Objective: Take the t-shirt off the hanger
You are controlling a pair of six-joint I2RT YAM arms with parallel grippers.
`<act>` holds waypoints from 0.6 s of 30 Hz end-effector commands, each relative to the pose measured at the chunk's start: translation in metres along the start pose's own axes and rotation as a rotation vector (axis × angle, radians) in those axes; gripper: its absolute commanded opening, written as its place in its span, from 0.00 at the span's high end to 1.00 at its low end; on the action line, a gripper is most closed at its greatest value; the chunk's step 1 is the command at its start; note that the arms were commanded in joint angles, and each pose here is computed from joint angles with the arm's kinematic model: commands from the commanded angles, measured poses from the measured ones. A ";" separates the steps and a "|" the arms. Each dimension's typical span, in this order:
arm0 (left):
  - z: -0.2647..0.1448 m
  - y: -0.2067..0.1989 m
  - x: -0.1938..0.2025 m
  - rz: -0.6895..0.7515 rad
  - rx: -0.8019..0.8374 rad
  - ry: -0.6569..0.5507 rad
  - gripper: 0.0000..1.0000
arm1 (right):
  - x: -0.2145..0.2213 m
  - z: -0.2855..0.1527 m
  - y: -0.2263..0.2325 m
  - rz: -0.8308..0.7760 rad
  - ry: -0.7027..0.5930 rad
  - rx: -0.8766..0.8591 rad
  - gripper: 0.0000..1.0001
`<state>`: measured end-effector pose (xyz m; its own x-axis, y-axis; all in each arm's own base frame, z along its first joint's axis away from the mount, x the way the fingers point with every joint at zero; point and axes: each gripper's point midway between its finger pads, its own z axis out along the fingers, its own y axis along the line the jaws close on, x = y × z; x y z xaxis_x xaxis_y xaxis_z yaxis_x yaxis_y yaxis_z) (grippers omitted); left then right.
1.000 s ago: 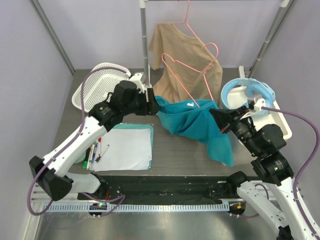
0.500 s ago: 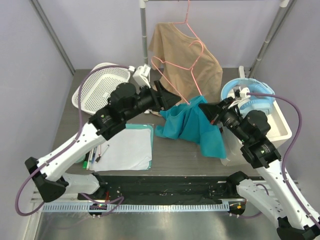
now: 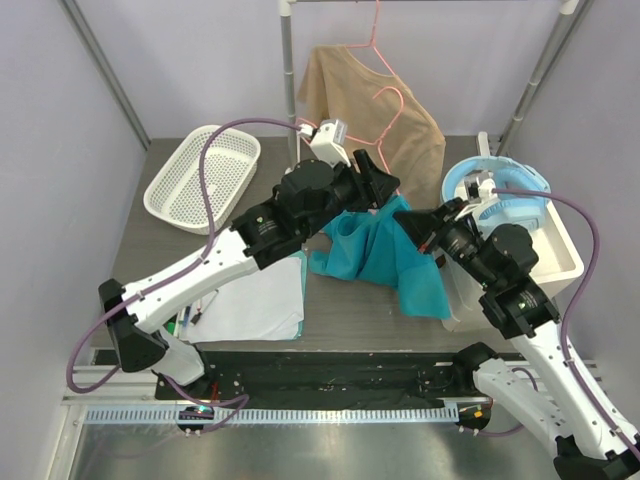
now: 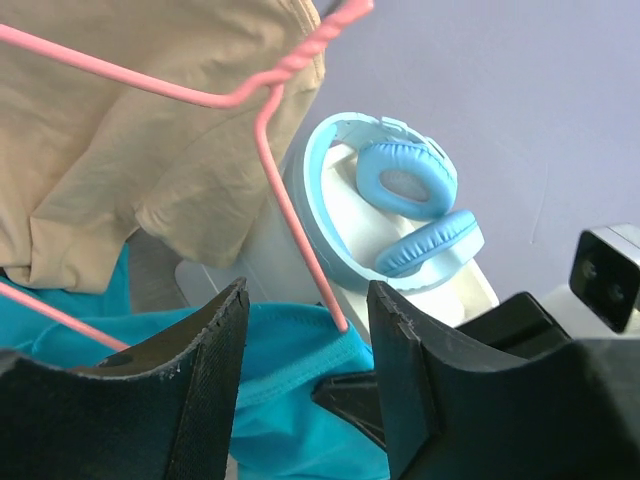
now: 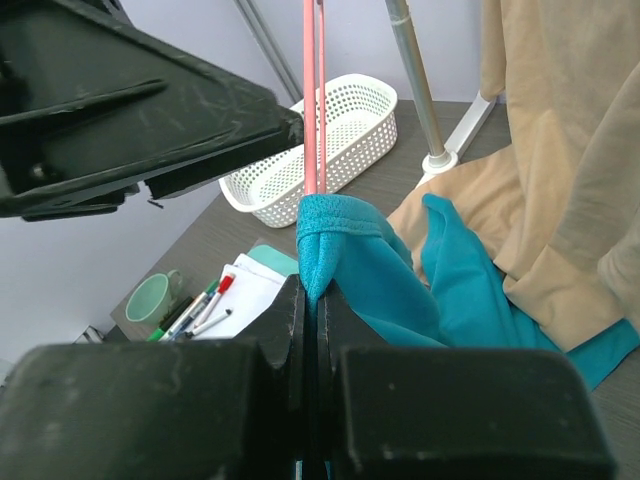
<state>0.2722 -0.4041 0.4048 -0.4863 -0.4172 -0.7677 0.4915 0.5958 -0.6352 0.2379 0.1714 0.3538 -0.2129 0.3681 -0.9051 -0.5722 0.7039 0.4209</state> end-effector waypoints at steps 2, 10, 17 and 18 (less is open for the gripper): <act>0.004 -0.009 -0.027 -0.027 -0.010 -0.102 0.50 | -0.027 -0.011 0.019 -0.033 -0.104 -0.065 0.99; 0.019 -0.025 -0.029 -0.039 0.043 -0.100 0.53 | -0.024 -0.011 0.033 -0.061 -0.078 -0.151 0.99; 0.021 -0.024 -0.026 -0.001 0.032 -0.080 0.91 | -0.027 -0.009 0.032 -0.072 -0.086 -0.144 0.99; 0.021 -0.023 -0.028 0.010 0.024 -0.084 1.00 | -0.030 -0.009 0.033 -0.076 -0.089 -0.145 0.98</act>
<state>0.2897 -0.4285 0.4145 -0.4769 -0.4527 -0.7534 0.4841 0.5802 -0.6550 0.2215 0.1772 0.3603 -0.2007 0.3538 -0.9135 -0.6410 0.6577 0.3956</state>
